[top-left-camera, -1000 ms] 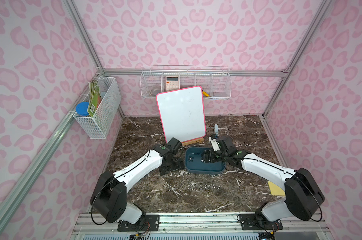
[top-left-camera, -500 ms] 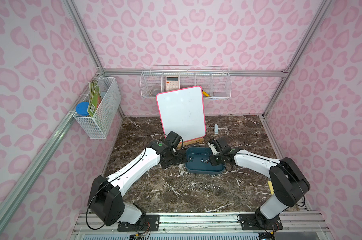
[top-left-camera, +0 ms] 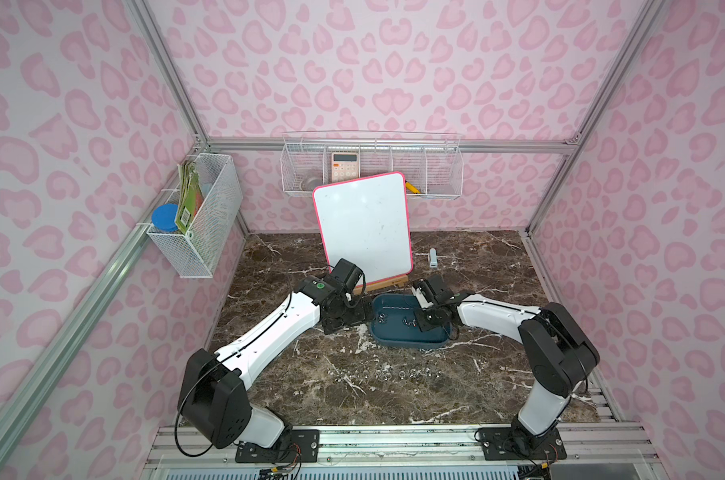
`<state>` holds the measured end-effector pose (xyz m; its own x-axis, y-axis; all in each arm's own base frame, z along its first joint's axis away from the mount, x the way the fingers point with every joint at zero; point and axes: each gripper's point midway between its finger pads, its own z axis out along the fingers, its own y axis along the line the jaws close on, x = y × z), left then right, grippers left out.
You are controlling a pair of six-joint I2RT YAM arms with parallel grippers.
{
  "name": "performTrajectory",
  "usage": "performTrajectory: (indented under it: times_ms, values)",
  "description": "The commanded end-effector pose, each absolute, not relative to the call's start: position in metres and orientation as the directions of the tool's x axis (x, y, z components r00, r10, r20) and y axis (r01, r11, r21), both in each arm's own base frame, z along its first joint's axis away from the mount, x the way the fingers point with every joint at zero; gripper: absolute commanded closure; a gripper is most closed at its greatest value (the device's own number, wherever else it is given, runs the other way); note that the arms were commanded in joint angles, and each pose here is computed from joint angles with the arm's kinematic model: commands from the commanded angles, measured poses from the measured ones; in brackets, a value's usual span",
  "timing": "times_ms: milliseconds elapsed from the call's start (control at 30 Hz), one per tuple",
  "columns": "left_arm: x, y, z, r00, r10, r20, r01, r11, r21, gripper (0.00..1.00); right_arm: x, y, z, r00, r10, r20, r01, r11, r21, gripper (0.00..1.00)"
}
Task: Take out the wing nut from the storage box
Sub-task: Pick up the wing nut from the storage box.
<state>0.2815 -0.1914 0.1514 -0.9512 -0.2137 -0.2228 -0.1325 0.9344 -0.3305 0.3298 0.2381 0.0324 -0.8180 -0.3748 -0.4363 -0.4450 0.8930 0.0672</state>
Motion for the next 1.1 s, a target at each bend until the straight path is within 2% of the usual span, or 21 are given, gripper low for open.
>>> performTrajectory:
  times_ms: [0, 500, 600, 767, 967, 1067]
  values:
    - [0.282, -0.191, 0.151, -0.954, -0.202, -0.220, -0.122, 0.937, -0.328, 0.02, 0.336, 0.242, 0.032, -0.808, -0.386, -0.446, -0.456, 0.888, 0.058, 0.69]
    - [0.284, -0.191, 0.150, -0.955, -0.201, -0.216, -0.122, 0.936, -0.331, 0.02, 0.345, 0.253, 0.028, -0.804, -0.389, -0.450, -0.468, 0.880, 0.076, 0.72]
    - [0.284, -0.190, 0.150, -0.955, -0.203, -0.218, -0.123, 0.936, -0.331, 0.02, 0.345, 0.253, 0.028, -0.806, -0.387, -0.448, -0.467, 0.880, 0.080, 0.86]
    - [0.285, -0.191, 0.152, -0.953, -0.208, -0.222, -0.124, 0.932, -0.341, 0.01, 0.344, 0.252, 0.033, -0.805, -0.378, -0.457, -0.463, 0.882, 0.085, 0.91]
    - [0.289, -0.199, 0.157, -0.950, -0.212, -0.229, -0.114, 0.919, -0.378, 0.01, 0.341, 0.255, 0.050, -0.800, -0.349, -0.488, -0.458, 0.880, 0.123, 0.94]
    - [0.293, -0.210, 0.162, -0.949, -0.213, -0.232, -0.095, 0.895, -0.435, 0.07, 0.339, 0.258, 0.064, -0.797, -0.320, -0.512, -0.454, 0.877, 0.159, 0.94]
